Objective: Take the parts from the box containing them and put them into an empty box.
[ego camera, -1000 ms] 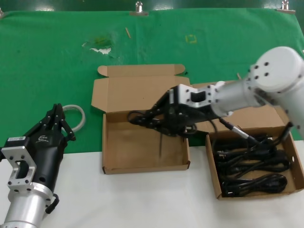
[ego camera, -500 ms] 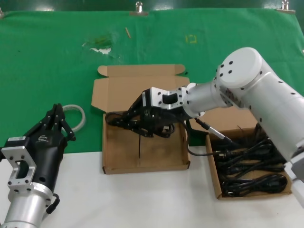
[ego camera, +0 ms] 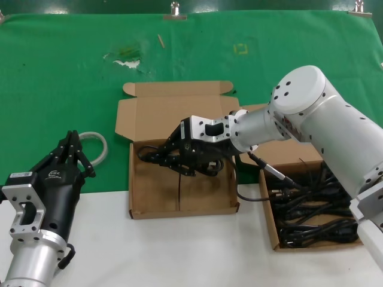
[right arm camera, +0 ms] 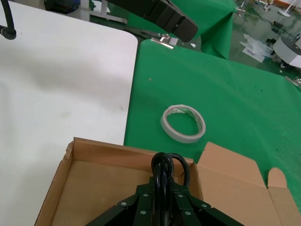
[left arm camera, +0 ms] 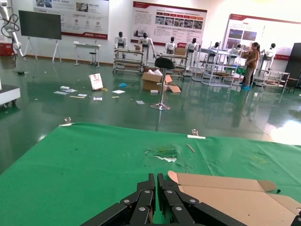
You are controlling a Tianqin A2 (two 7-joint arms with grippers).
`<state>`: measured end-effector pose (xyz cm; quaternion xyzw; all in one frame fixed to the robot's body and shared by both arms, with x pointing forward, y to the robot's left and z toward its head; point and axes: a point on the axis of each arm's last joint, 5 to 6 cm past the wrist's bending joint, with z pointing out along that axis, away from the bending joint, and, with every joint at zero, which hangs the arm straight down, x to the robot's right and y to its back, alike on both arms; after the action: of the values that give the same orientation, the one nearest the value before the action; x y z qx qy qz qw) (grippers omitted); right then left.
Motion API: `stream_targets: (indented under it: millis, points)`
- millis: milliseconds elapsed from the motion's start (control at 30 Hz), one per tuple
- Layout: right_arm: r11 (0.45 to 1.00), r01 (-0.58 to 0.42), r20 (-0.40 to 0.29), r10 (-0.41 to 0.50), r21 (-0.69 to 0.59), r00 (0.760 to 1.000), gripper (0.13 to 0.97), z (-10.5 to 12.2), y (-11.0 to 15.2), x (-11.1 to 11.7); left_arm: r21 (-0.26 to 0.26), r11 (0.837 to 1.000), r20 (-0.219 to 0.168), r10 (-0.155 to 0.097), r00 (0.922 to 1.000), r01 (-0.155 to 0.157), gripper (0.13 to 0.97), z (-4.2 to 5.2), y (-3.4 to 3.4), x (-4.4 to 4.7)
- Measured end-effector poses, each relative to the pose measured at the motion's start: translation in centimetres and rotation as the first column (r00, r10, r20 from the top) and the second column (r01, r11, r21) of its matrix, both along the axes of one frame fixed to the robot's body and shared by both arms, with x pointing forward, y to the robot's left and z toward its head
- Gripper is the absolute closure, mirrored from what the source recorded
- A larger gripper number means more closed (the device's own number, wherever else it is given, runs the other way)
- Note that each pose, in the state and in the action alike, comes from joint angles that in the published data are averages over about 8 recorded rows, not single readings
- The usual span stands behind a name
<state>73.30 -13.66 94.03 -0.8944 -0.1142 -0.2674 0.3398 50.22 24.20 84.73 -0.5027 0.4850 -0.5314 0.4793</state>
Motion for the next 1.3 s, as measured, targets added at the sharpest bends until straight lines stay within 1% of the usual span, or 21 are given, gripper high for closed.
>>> stream_targets:
  millis: [267, 567, 833, 867, 1133, 1267, 1300]
  points:
    - [1.000, 0.017, 0.011, -0.017, 0.001, 1.000, 0.915, -0.6, 0.3, 0.1, 0.000, 1.000, 0.000, 0.000, 1.0000, 0.000, 0.941, 0.00, 0.00, 0.00]
    - [1.000, 0.022, 0.016, -0.022, 0.001, 1.000, 0.873, -0.7, 0.4, 0.1, 0.000, 1.000, 0.000, 0.000, 1.0000, 0.000, 0.941, 0.00, 0.00, 0.00]
    - [1.000, 0.022, 0.016, -0.022, 0.001, 1.000, 0.766, -0.7, 0.4, 0.1, 0.000, 1.000, 0.000, 0.000, 1.0000, 0.000, 0.941, 0.00, 0.00, 0.00]
    - [1.000, 0.022, 0.016, -0.022, 0.001, 1.000, 0.766, -0.7, 0.4, 0.1, 0.000, 1.000, 0.000, 0.000, 1.0000, 0.000, 0.941, 0.00, 0.00, 0.00]
    - [1.000, 0.023, 0.016, -0.023, 0.002, 1.000, 0.594, -0.7, 0.4, 0.1, 0.000, 1.000, 0.000, 0.000, 1.0000, 0.000, 0.928, 0.00, 0.00, 0.00]
    - [0.999, 0.033, 0.018, -0.033, 0.018, 0.999, 0.594, -1.0, 0.4, -0.1, 0.000, 1.000, 0.000, 0.000, 1.0000, 0.000, 0.920, 0.00, 0.00, 0.00]
    - [0.999, 0.038, 0.018, -0.038, 0.025, 0.999, 0.568, -1.2, 0.4, -0.1, 0.000, 1.000, 0.000, 0.000, 1.0000, 0.000, 0.920, 0.00, 0.00, 0.00]
